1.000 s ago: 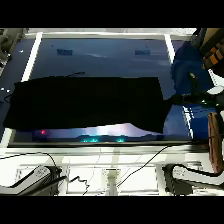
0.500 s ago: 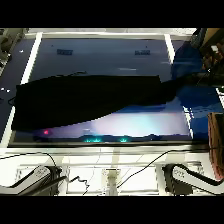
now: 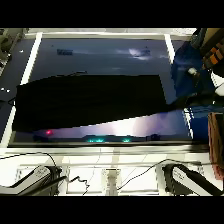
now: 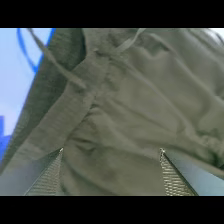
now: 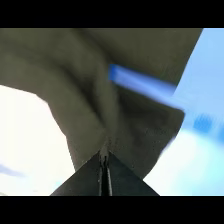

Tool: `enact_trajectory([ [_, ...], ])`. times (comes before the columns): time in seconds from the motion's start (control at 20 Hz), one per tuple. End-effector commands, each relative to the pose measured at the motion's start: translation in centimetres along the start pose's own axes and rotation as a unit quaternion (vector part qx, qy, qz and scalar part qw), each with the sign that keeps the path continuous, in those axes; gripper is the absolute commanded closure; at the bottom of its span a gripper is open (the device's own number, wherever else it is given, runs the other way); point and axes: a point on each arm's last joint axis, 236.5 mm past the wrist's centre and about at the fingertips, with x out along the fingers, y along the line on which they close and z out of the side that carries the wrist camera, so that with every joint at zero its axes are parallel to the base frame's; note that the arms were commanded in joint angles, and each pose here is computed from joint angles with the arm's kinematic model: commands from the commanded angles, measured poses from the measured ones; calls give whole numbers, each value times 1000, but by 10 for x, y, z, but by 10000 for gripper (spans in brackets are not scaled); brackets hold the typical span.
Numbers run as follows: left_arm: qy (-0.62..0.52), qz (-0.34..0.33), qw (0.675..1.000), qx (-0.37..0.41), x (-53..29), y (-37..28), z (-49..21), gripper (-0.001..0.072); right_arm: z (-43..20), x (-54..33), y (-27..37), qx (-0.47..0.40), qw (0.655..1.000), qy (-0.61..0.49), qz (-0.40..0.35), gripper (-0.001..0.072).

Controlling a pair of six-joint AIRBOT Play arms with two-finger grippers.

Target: Fold the clothes and pants, and hang the long-sleeved shirts on hangers.

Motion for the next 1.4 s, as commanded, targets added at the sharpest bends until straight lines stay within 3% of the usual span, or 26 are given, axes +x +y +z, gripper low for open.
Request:
enact_trajectory([
  [0.0, 25, 38, 999, 24, -1, 18, -12, 22, -78, 18, 18, 1, 997, 81, -12, 708],
  [0.3, 53, 87, 993, 53, -5, 42, -23, 22, -125, 16, 2, -25, 987, 143, -67, 707],
  [0.45, 87, 131, 986, 60, -12, 65, -37, 22, -121, 13, -22, -2, 988, 118, -102, 704],
  [0.5, 104, 151, 981, 54, -16, 74, -45, 22, -111, 13, -28, 27, 989, 88, -112, 612],
  [0.6, 139, 176, 974, 39, -24, 85, -61, 22, -85, 14, -38, 78, 988, 24, -131, 139],
  [0.65, 156, 182, 970, 35, -27, 87, -69, 22, -74, 14, -41, 89, 987, -2, -135, 17],
  [0.85, 210, 181, 961, 6, -40, 94, -99, 22, -61, 11, -48, 103, 983, -33, -148, 21],
  [1.0, 212, 173, 960, -61, -45, 107, -120, 23, -63, 11, -50, 100, 983, -29, -152, 22],
  [1.35, 106, 79, 967, -216, -9, 111, -136, 23, -63, 11, -49, 120, 981, -31, -150, 22],
])
